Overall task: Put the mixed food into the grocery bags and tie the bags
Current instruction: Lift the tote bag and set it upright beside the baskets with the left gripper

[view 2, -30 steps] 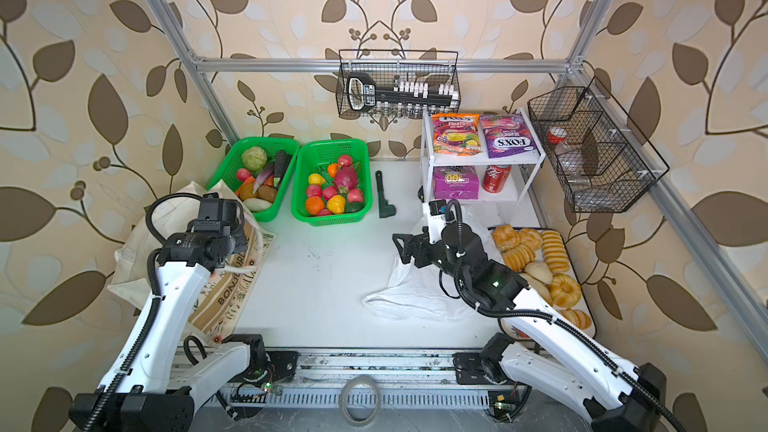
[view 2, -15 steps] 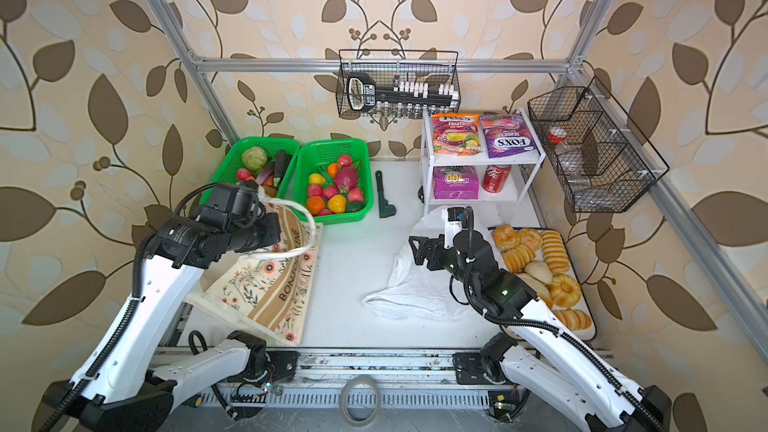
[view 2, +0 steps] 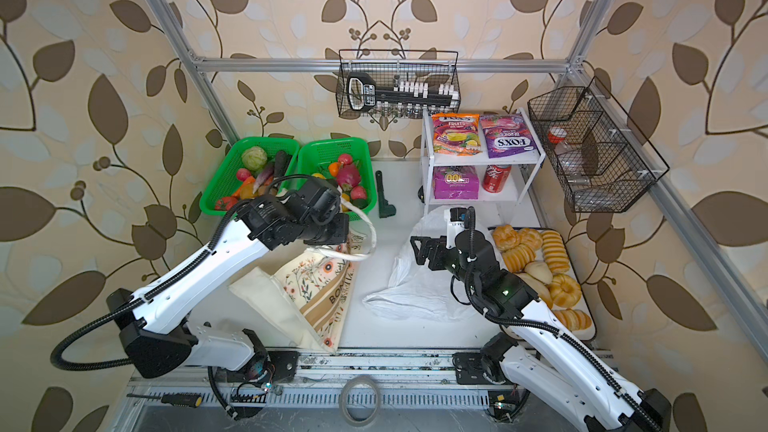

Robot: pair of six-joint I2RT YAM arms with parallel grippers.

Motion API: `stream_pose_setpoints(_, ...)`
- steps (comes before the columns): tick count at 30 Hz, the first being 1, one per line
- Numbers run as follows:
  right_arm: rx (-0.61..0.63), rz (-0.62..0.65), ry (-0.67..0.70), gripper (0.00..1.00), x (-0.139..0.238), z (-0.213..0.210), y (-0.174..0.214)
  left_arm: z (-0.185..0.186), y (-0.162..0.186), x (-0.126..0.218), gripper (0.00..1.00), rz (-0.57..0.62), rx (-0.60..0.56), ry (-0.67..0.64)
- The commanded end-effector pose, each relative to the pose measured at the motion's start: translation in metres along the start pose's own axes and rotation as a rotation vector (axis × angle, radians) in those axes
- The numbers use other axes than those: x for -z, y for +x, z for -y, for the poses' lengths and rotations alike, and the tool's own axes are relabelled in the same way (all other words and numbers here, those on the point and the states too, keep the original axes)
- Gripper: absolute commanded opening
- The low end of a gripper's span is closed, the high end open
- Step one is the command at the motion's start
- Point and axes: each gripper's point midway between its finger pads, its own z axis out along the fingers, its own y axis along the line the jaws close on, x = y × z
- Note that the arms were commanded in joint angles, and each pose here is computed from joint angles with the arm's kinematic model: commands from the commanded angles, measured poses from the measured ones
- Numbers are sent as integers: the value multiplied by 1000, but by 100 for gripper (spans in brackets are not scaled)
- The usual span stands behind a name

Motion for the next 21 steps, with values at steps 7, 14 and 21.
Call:
stream_pose_setpoints(7,-28,-10,50,96,9,17,10,66,-29,-23,23,58,-80,114)
stream_pose_setpoints(14,-65,-9,57,96,18,26,4,107,-24,26,66,75,-214,350)
stream_pose_setpoints(21,-83,38,126,97,34,40,-23,65,-45,113,88,398,-291,303)
